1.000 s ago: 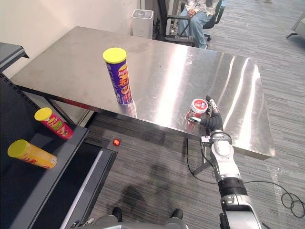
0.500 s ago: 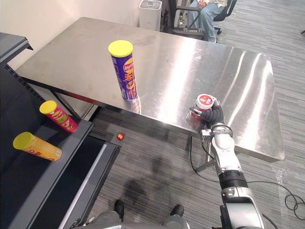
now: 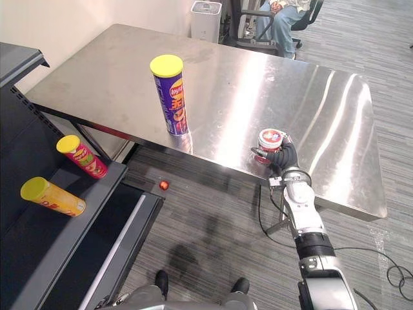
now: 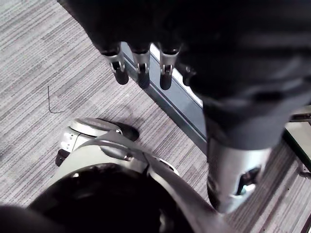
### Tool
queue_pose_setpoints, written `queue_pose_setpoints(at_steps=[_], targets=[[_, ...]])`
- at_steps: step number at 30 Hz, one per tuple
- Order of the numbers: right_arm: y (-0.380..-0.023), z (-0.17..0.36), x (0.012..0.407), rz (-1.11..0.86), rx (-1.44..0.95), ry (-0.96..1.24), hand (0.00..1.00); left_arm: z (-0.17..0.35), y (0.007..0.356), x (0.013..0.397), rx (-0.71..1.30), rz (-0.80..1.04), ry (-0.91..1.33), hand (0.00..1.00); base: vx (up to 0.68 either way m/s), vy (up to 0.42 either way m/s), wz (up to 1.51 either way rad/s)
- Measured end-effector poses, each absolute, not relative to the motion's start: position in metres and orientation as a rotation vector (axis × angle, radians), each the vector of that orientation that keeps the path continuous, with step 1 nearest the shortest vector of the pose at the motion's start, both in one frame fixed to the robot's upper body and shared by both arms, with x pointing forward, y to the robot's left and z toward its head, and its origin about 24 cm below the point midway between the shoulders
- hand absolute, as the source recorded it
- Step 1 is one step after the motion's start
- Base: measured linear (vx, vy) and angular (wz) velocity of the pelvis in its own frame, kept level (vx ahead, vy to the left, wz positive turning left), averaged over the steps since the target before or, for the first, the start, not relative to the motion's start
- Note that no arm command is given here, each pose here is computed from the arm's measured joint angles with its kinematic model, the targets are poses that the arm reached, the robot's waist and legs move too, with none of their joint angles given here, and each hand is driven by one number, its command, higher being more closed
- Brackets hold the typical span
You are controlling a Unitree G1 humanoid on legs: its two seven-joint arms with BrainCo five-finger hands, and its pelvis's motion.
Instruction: Put the gum and the chips on the shelf.
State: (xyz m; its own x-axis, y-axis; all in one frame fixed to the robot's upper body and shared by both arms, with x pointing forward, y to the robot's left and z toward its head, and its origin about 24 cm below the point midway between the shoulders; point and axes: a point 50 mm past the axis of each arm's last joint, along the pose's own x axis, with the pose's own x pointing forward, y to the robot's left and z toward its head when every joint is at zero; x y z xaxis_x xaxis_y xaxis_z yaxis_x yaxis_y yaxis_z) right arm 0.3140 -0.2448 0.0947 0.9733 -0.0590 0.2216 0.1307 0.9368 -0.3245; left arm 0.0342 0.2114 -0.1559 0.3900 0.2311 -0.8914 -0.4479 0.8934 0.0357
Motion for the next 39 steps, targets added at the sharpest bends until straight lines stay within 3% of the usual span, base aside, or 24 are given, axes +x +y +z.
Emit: queue_pose_setpoints(at_steps=[11, 29, 34, 39], targets=[[-0.222, 0.137, 0.293, -0.005, -0.308, -0.439, 1.00, -0.155, 0.215, 0.033, -0.180, 0.424, 1.099, 0.00, -0.01, 0.000, -0.14], [-0.225, 0.114, 0.245, 0.125, -0.249, -0.361, 1.00, -0.158, 0.222, 0.021, -0.117, 0.434, 1.178, 0.00, -0.01, -0.002, -0.07], [-0.228, 0.111, 0.241, 0.126, -0.215, -0.352, 1.00, -0.160, 0.219, 0.015, -0.198, 0.510, 1.191, 0.00, -0.01, -0.042, 0.41], [-0.204, 0.133, 0.267, 0.202, -0.188, -0.449, 1.00, -0.162, 0.210, 0.009, -0.324, 0.621, 1.172, 0.00, -0.01, -0.067, 0.81]])
